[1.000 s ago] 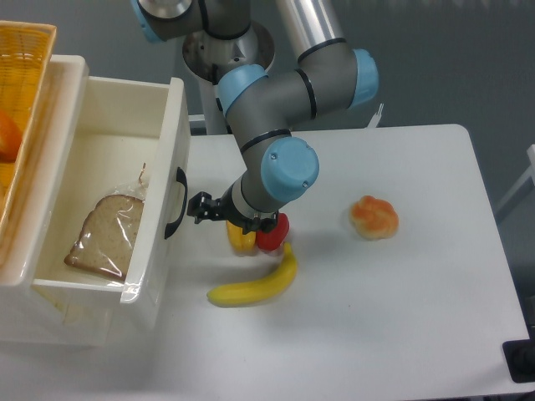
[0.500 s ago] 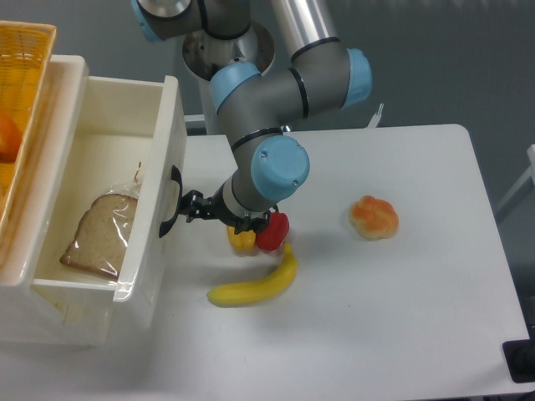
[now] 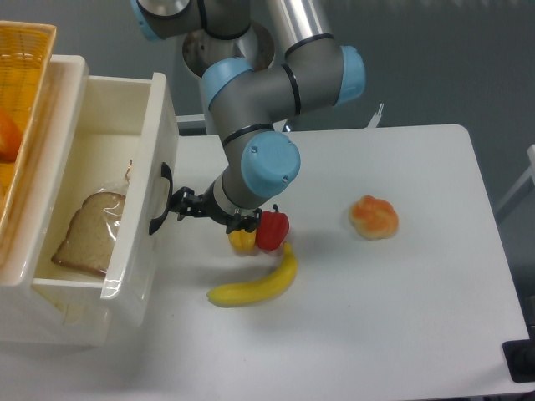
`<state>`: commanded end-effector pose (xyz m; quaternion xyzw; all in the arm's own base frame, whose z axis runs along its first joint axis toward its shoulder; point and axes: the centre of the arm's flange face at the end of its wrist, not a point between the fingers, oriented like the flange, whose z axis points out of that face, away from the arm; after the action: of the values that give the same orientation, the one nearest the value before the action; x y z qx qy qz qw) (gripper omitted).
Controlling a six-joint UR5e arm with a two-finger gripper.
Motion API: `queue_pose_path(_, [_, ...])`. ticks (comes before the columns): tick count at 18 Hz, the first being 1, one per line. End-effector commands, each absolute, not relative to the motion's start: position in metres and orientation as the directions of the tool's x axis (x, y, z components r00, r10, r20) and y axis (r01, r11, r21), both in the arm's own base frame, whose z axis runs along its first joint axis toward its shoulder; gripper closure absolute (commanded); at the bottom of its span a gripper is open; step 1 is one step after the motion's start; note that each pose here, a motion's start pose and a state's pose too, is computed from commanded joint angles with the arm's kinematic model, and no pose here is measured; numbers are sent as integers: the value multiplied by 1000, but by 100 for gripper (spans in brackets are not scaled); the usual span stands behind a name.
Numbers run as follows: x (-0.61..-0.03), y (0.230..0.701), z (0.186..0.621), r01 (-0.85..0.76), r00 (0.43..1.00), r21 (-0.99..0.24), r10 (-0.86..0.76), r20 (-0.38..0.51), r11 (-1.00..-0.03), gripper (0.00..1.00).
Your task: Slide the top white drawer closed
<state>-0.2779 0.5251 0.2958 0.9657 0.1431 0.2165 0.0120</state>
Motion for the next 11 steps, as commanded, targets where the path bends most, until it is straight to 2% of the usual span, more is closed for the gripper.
queue_pose_path(11, [-244,541,300,215,881,77,227,415,-974,0])
